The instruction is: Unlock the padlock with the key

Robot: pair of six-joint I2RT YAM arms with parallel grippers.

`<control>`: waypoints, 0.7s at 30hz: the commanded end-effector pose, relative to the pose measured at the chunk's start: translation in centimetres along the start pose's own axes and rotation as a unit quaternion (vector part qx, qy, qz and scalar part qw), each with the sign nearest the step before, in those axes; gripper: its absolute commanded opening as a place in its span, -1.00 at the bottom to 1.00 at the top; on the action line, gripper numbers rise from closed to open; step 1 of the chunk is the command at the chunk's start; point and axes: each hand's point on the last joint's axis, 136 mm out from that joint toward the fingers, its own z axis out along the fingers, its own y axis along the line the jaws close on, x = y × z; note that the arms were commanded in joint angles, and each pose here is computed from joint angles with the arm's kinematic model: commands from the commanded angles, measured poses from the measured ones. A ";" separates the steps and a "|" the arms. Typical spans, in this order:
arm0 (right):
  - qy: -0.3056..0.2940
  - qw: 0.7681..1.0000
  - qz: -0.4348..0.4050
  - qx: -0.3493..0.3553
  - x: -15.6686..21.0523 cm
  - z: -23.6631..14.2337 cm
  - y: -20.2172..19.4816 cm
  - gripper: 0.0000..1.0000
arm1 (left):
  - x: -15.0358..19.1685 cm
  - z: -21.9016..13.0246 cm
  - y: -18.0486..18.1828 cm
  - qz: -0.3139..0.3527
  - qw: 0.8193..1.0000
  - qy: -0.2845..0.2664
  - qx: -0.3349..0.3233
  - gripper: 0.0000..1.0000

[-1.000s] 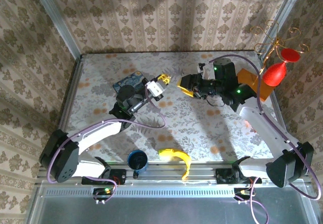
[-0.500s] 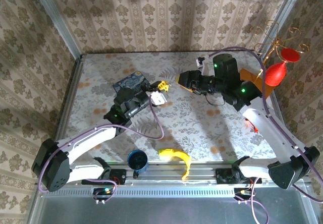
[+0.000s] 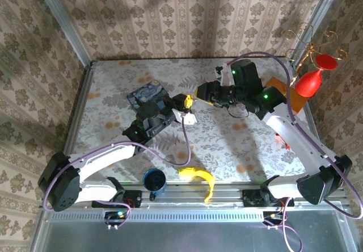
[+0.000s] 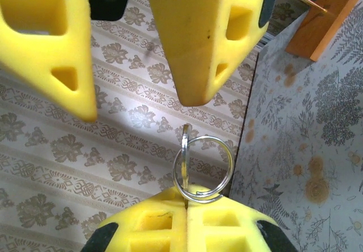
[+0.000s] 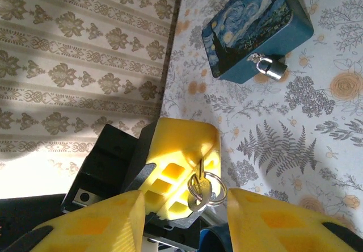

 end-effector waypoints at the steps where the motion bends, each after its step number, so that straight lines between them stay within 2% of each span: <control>1: 0.018 1.000 -0.004 -0.007 0.6 0.9 -0.1 -0.19 | -0.7 0.2 1.9 0.007 0.999 -0.007 -0.032 -1.00; 7: 0.017 1.000 -0.003 -0.022 0.3 1.7 0.1 -0.22 | -1.3 0.0 2.5 -0.010 0.999 -0.019 -0.038 -1.00; 14: 0.023 0.998 0.000 -0.050 0.2 2.3 0.9 -0.46 | -1.3 0.0 2.4 -0.023 0.999 -0.022 -0.036 -1.00; 18: 0.024 0.998 -0.001 -0.053 0.4 2.4 0.9 -0.66 | -1.4 0.0 2.6 -0.032 0.998 -0.024 -0.041 -1.00; 21: 0.024 0.998 -0.002 -0.054 0.4 2.5 0.8 -0.96 | -1.5 0.0 2.7 -0.039 0.998 -0.027 -0.043 -1.00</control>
